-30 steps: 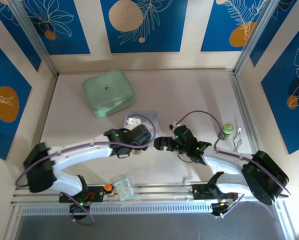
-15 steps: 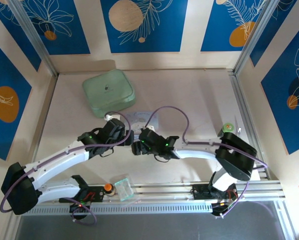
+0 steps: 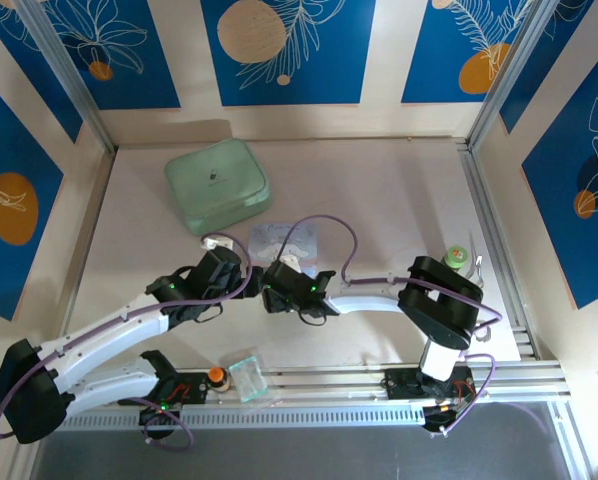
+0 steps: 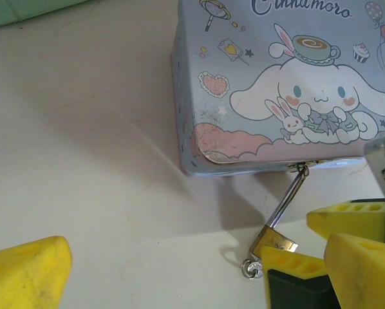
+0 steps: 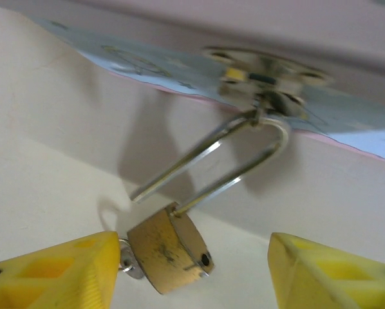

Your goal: Unlock a padlock with a key

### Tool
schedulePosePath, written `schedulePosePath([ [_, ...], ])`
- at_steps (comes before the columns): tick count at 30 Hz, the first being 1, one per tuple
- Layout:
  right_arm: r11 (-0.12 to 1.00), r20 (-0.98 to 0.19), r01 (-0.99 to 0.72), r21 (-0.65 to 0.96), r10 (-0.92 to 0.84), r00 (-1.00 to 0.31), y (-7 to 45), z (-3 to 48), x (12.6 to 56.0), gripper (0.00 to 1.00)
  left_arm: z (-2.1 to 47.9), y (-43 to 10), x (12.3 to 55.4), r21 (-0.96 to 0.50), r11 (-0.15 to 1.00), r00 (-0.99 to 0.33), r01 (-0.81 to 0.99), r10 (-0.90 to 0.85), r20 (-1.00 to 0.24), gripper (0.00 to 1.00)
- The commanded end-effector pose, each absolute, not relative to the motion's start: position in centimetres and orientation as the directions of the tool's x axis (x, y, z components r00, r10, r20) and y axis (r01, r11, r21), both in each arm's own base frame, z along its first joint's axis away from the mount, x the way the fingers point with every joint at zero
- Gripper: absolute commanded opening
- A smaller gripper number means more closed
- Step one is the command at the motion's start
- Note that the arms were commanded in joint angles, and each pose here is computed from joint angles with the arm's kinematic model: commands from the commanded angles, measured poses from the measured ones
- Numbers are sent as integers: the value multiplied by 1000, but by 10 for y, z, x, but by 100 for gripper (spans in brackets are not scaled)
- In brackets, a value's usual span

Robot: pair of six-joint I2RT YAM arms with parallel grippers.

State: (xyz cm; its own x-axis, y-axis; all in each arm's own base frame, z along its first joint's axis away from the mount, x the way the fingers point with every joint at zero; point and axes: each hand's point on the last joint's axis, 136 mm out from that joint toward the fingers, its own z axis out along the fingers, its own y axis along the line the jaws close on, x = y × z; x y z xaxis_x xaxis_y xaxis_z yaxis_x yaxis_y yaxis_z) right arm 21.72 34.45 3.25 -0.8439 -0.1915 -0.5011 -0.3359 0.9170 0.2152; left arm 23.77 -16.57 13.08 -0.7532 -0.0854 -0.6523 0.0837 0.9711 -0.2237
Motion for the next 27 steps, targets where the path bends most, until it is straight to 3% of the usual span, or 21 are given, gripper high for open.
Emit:
schedulePosePath([
  [1, 928, -483, -322, 189, -198, -853, 344, 25, 215, 57, 127, -165, 239, -235, 969, -756, 72, -100, -647, 100],
  [11, 934, -404, -287, 214, -182, -896, 335, 7, 204, 40, 124, -166, 242, -219, 973, -755, 75, -88, -650, 100],
  [17, 927, -352, -235, 291, -124, -928, 320, 3, 194, 22, 127, -166, 246, -179, 980, -750, 92, -50, -659, 100],
  [24, 924, -339, -188, 332, -70, -938, 306, 3, 196, 15, 128, -172, 252, -151, 982, -750, 113, -16, -661, 100],
  [27, 905, -316, -170, 391, -42, -948, 304, 3, 195, 11, 134, -182, 256, -104, 972, -732, 208, 84, -676, 100],
])
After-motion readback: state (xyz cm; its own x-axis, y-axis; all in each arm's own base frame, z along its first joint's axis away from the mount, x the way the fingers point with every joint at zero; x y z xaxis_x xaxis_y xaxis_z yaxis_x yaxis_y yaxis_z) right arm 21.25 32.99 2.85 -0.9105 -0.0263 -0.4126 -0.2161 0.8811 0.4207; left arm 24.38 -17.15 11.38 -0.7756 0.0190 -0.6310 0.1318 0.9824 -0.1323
